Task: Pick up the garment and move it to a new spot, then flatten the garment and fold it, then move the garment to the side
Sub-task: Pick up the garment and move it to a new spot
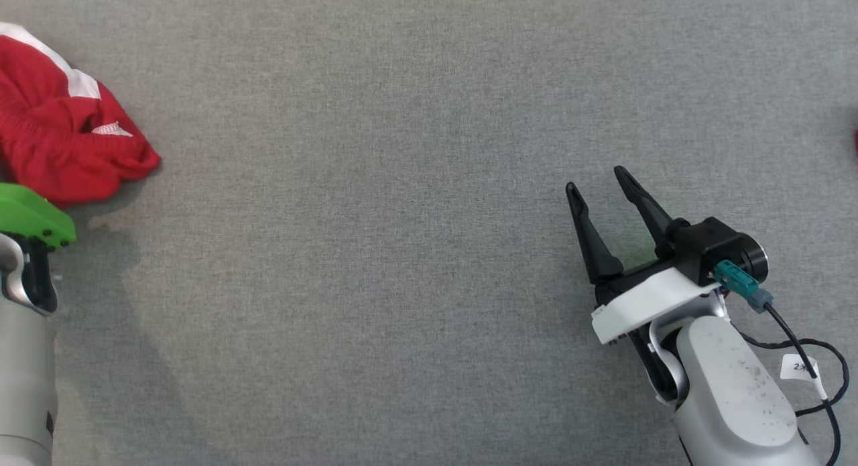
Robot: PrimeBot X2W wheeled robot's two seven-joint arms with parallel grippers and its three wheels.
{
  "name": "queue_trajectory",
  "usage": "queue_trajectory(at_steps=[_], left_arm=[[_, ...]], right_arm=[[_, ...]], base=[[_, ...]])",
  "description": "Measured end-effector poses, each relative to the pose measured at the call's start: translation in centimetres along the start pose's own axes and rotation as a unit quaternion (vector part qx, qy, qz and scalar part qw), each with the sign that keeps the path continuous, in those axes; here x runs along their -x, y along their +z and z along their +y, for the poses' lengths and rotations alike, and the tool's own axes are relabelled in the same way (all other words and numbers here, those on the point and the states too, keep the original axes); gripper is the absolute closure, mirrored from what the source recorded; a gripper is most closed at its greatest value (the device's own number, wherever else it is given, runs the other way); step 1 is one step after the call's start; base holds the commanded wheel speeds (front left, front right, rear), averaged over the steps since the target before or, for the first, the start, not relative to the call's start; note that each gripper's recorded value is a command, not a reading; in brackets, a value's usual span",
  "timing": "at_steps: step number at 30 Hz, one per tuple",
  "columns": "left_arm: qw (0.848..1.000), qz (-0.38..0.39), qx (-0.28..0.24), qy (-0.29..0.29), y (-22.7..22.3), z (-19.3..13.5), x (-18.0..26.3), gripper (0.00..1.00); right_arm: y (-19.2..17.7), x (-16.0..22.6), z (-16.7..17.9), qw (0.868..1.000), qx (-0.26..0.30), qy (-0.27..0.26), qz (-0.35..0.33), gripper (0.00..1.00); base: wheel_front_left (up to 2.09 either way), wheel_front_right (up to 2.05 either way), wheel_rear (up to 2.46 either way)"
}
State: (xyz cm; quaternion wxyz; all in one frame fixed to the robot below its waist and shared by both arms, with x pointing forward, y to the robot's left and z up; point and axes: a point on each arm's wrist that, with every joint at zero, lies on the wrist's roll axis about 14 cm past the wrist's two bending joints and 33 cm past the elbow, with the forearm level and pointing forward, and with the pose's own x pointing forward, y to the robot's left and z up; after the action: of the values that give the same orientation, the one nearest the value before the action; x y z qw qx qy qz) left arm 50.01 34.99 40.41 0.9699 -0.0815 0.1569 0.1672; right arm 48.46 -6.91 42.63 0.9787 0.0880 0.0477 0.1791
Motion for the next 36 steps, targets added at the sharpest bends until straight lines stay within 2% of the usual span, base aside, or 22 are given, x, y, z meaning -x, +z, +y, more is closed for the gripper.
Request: queue_trajectory(at_steps=[6, 9, 12, 16, 19, 22, 26, 30, 31, 32, 33, 36], left_arm=[[0.991, -0.112, -0.014, -0.077, 7.9, -5.4, 0.4, 1.0], [0.977, -0.169, -0.008, -0.13, 11.5, -9.5, 1.6, 1.0], [0.961, -0.201, 0.002, -0.192, 13.0, -14.8, 3.2, 1.0], [0.937, -0.214, 0.02, -0.275, 12.8, -21.9, 6.0, 1.0], [0.913, -0.213, 0.033, -0.347, 12.0, -27.8, 9.0, 1.0], [0.891, -0.197, 0.048, -0.406, 10.7, -32.2, 11.7, 1.0], [0.867, -0.161, 0.054, -0.468, 7.9, -36.4, 14.9, 1.0], [0.852, -0.107, 0.067, -0.507, 4.2, -38.6, 17.7, 0.98], [0.851, -0.094, 0.067, -0.513, 3.1, -39.0, 18.3, 0.72], [0.851, -0.08, 0.062, -0.515, 2.0, -39.3, 18.9, 0.32], [0.854, -0.07, 0.058, -0.513, 1.1, -39.2, 19.1, 0.0], [0.868, -0.042, 0.039, -0.493, -1.6, -38.1, 19.4, 0.0]], right_arm=[[1.7, 1.5, 0.2, 1.0, -0.002, -0.009, -0.015, 0.0], [2.8, 2.3, -0.1, 1.0, 0.0, -0.017, -0.025, 0.0], [3.4, 3.4, -0.7, 0.999, -0.006, -0.031, -0.03, 0.0], [4.1, 4.9, -2.0, 0.998, -0.008, -0.054, -0.038, 0.0], [4.5, 6.4, -3.0, 0.996, -0.009, -0.074, -0.041, 0.0], [5.0, 7.6, -4.1, 0.994, -0.008, -0.095, -0.047, 0.0], [5.3, 9.4, -5.4, 0.992, -0.007, -0.12, -0.049, 0.0], [5.6, 10.8, -6.3, 0.989, -0.005, -0.139, -0.052, 0.0], [5.8, 11.2, -6.5, 0.988, -0.004, -0.144, -0.054, 0.0], [5.8, 11.5, -6.8, 0.987, -0.003, -0.148, -0.055, 0.0], [5.9, 11.7, -6.9, 0.987, -0.003, -0.152, -0.055, 0.0], [6.0, 12.4, -7.2, 0.985, -0.004, -0.161, -0.058, 0.0]], base=[[0.0, 0.0, 0.0], [0.0, 0.0, 0.0], [0.0, 0.0, 0.0], [0.0, 0.0, 0.0], [0.0, 0.0, 0.0], [0.0, 0.0, 0.0], [0.0, 0.0, 0.0], [0.0, 0.0, 0.0], [0.0, 0.0, 0.0], [0.0, 0.0, 0.0], [0.0, 0.0, 0.0], [0.0, 0.0, 0.0]])
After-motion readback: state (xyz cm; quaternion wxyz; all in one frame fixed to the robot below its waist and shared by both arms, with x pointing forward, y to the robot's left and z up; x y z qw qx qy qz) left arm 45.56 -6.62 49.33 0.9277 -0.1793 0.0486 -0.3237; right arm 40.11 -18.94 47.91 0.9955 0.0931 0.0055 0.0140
